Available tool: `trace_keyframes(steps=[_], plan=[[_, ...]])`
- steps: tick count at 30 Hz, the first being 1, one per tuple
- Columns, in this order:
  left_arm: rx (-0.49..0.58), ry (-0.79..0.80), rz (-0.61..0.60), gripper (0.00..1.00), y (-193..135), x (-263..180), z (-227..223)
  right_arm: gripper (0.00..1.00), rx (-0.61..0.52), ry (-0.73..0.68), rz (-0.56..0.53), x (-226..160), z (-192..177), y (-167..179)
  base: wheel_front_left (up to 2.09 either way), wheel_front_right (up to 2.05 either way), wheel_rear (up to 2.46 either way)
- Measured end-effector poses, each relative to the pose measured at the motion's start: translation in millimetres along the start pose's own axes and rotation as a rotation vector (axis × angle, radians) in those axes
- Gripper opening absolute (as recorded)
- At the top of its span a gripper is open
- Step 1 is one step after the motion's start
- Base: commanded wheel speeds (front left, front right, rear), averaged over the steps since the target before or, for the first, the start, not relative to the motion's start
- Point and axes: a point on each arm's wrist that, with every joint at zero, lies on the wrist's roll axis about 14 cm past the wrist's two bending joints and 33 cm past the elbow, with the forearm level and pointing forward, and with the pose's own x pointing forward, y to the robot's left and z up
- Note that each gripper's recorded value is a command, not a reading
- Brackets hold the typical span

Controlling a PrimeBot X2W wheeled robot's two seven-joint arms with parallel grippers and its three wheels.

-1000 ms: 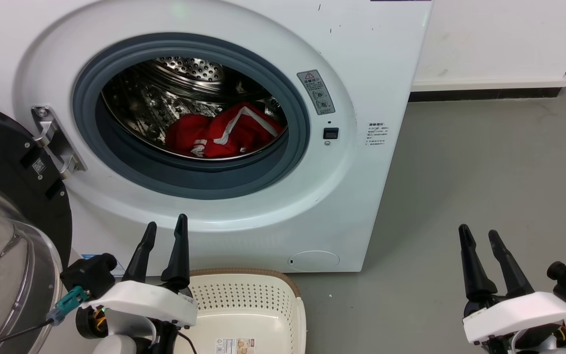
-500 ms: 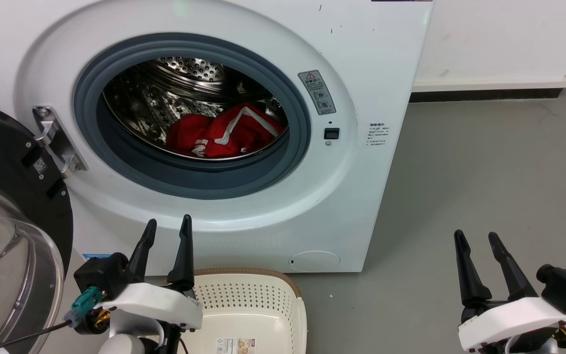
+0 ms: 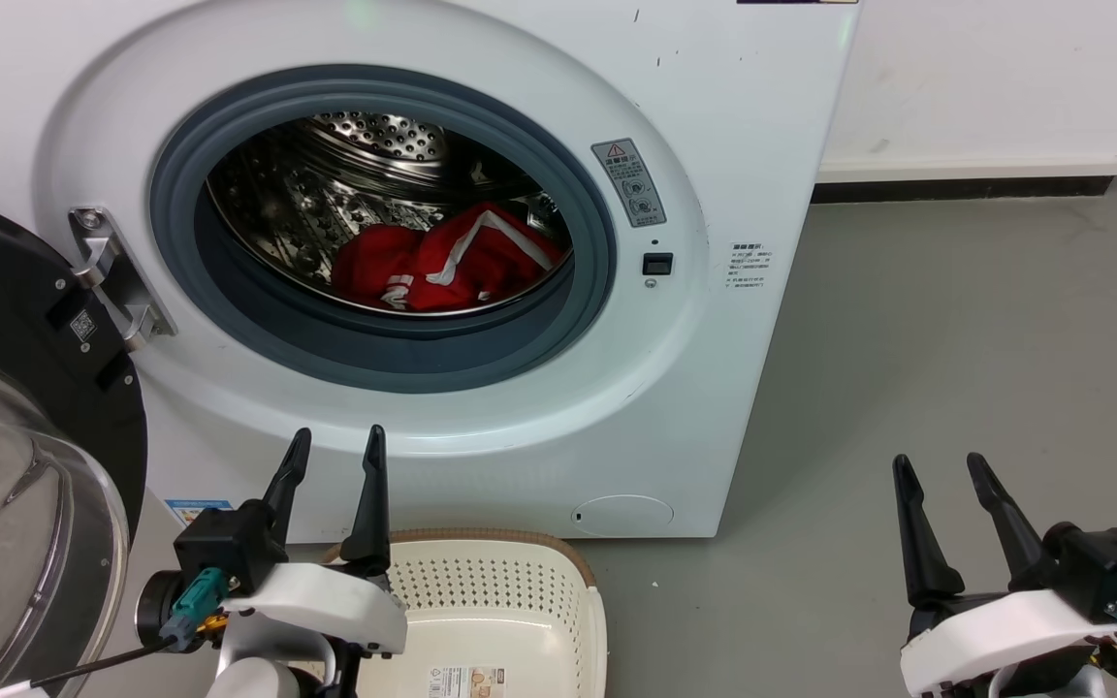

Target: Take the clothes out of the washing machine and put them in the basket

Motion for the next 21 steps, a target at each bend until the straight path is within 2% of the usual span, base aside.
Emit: trace_keyframes(steps=[21], plan=[[0.148, -0.013, -0.008, 1.0, 0.7, -1.4, -2.4, 1.0, -0.155, -0.016, 0.028, -0.1, 3.5, 6.3, 0.0, 0.0, 0.0]])
